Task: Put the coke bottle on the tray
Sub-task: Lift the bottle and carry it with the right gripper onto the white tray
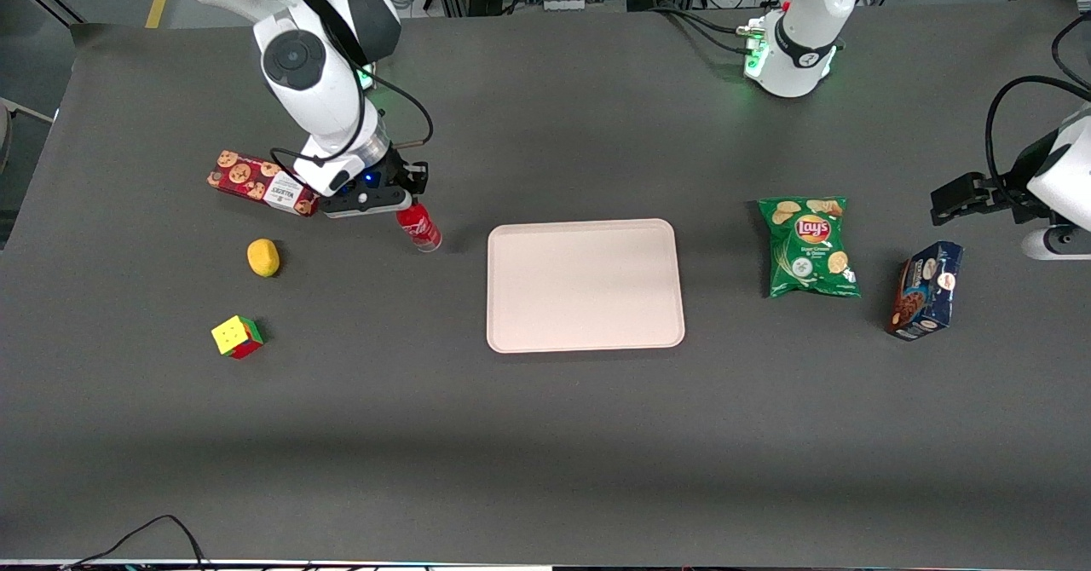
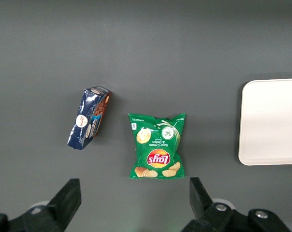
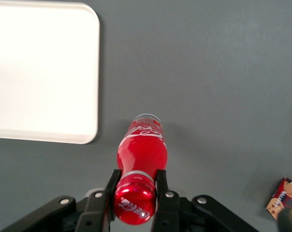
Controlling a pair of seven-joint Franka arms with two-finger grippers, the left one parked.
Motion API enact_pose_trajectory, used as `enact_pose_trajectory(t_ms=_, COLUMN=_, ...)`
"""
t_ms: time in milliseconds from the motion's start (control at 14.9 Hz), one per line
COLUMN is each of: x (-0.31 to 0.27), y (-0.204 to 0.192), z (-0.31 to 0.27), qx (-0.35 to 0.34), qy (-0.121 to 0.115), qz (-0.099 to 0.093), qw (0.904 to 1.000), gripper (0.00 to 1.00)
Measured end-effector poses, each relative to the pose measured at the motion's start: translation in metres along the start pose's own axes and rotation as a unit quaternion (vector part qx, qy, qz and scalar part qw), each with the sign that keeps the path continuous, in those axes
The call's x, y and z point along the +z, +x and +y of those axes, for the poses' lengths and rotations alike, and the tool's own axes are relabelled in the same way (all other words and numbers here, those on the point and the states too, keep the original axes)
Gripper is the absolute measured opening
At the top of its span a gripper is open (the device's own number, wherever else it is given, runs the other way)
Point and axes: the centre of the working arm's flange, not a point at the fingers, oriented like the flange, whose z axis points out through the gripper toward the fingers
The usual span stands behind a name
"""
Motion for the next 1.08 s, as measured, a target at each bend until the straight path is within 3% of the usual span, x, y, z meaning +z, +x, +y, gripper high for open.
enact_pose_trajectory(t_ms=403, x=-0.104, y=0.046, z=-0.024, qx=0.017, qy=-0.001, qz=0.005, qw=0.9998, gripper=0.33)
enact_pose_trajectory(t_ms=605, x=-0.134, y=0.076, z=-0.053, qx=0.045, qy=0.004, qz=-0.006, qw=0.999, gripper=0.33)
enact_pose_trajectory(t_ms=807, x=-0.12, y=0.102, z=-0.094, qx=0.072, qy=0.003, qz=-0.008, qw=0.9974, gripper=0.33)
enact_pose_trajectory(t_ms=1076, x=-0.076, y=0.118, z=-0.135, qx=0.08, qy=-0.001, qz=-0.029, qw=0.9964, gripper=0.33)
